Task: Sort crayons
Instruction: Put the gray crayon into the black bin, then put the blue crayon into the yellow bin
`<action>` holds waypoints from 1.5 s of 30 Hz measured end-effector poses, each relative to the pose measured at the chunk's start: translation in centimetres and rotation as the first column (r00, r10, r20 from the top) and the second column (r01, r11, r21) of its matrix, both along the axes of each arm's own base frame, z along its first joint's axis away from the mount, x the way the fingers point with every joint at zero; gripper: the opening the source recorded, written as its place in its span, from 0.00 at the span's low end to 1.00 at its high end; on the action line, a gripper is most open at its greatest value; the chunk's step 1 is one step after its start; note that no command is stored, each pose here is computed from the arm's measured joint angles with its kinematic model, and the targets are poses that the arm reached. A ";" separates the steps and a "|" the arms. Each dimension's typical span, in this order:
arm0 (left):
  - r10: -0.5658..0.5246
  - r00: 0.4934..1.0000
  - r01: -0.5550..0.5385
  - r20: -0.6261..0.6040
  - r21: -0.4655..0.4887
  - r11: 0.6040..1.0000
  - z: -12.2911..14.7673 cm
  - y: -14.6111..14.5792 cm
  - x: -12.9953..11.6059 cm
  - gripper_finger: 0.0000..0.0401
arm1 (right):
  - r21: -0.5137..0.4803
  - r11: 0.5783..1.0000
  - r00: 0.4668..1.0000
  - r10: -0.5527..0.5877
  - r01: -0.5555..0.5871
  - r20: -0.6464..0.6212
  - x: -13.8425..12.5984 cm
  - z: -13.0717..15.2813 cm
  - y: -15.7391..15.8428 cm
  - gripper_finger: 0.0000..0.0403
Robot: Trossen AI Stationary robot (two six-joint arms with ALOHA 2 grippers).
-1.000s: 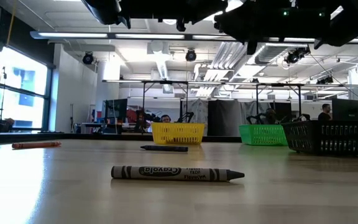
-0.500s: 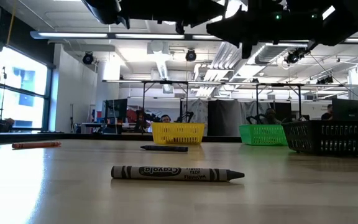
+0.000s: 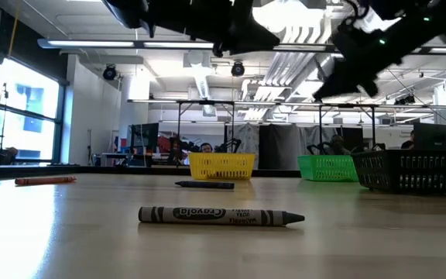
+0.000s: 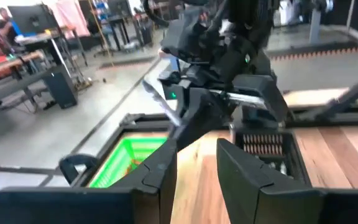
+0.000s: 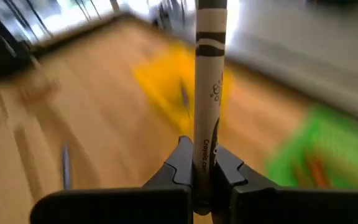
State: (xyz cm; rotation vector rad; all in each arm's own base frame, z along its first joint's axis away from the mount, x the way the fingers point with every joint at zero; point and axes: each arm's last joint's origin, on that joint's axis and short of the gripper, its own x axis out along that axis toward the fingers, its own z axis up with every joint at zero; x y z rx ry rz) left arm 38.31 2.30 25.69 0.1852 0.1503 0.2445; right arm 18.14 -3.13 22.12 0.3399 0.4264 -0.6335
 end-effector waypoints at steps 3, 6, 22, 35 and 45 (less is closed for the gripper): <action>0.004 1.000 -0.005 -0.011 -0.025 1.000 -0.2 0.0 0.0 0.25 | 0.160 0.985 0.994 -0.041 0.057 -0.106 -1.4 -1.3 1.0 0.01; 0.007 1.000 -0.008 -0.012 -0.042 0.999 -0.2 0.0 0.0 0.24 | 0.268 0.955 0.974 -0.073 0.130 -0.214 -2.5 -2.5 2.1 0.01; 0.008 0.999 -0.010 -0.044 -0.032 0.999 -0.5 0.0 -0.1 0.24 | 0.508 0.838 0.943 -0.024 0.200 -0.332 -2.9 -4.4 6.1 0.05; 0.007 0.995 -0.010 -0.104 -0.027 1.000 -1.1 0.0 -0.2 0.24 | 0.577 0.803 0.928 0.087 0.151 -0.363 -2.9 -4.5 6.5 0.20; 0.008 0.791 -0.110 -0.612 -0.128 0.986 -5.8 -0.1 -3.0 0.24 | 0.449 0.891 0.946 0.083 0.070 -0.313 -2.2 -3.2 6.2 0.19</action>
